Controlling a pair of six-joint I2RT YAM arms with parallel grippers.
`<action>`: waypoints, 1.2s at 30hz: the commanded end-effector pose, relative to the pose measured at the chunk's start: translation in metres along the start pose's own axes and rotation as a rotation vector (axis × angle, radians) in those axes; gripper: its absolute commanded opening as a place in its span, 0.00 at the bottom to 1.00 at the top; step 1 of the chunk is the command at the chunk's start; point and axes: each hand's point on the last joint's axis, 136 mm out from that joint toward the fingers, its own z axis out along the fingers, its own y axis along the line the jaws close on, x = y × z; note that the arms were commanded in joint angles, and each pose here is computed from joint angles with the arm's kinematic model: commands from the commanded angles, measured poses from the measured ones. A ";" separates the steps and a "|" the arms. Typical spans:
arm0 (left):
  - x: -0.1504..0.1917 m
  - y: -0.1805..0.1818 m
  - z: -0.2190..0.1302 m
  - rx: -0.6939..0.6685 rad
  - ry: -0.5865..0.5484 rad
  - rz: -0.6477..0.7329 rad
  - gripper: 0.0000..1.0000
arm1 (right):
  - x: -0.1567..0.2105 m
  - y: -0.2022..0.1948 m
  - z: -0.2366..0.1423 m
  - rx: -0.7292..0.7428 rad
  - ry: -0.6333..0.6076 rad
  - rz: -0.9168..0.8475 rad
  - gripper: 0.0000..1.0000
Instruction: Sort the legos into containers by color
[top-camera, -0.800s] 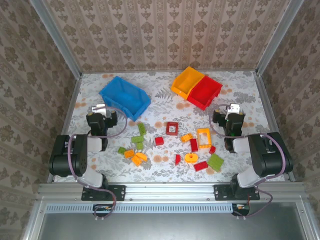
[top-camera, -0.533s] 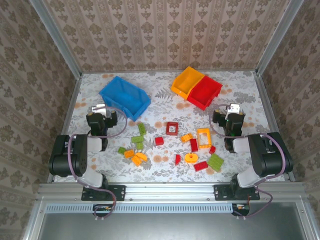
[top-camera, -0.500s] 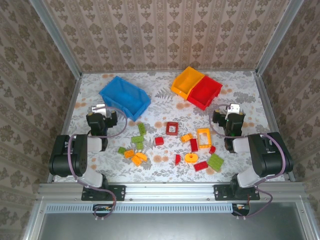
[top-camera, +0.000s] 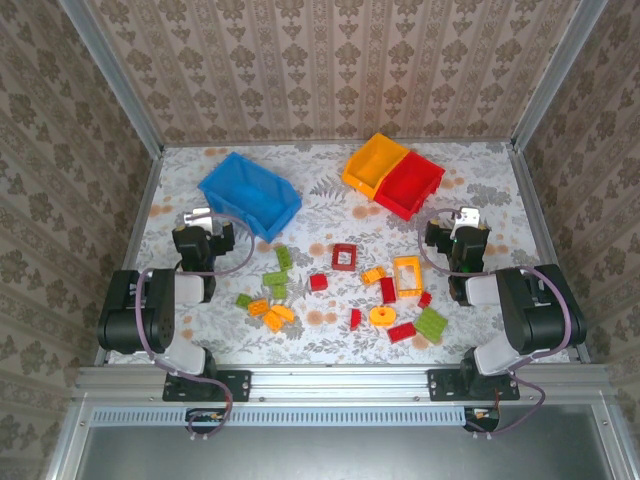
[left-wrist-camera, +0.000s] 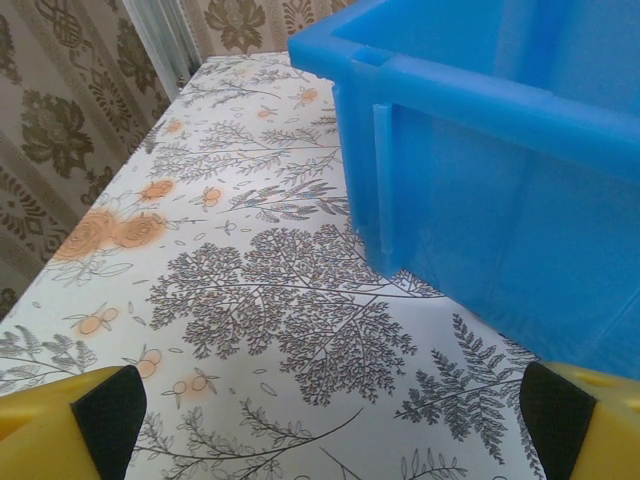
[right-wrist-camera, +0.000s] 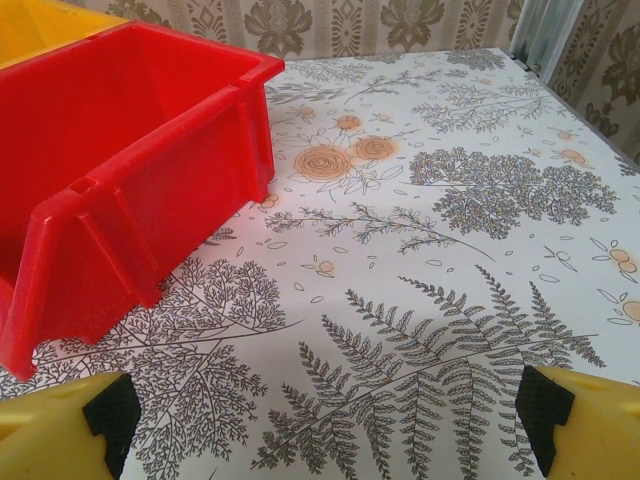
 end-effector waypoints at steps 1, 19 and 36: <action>-0.044 -0.008 -0.025 -0.067 -0.068 0.109 1.00 | -0.044 0.009 -0.021 0.000 -0.087 -0.043 1.00; -0.074 -0.048 -0.051 0.011 0.710 -0.708 0.83 | -0.131 0.041 -0.065 -0.147 0.377 0.540 0.81; -0.032 -0.076 0.011 0.010 0.907 -0.558 0.42 | -0.065 0.067 0.022 -0.114 0.692 0.498 0.74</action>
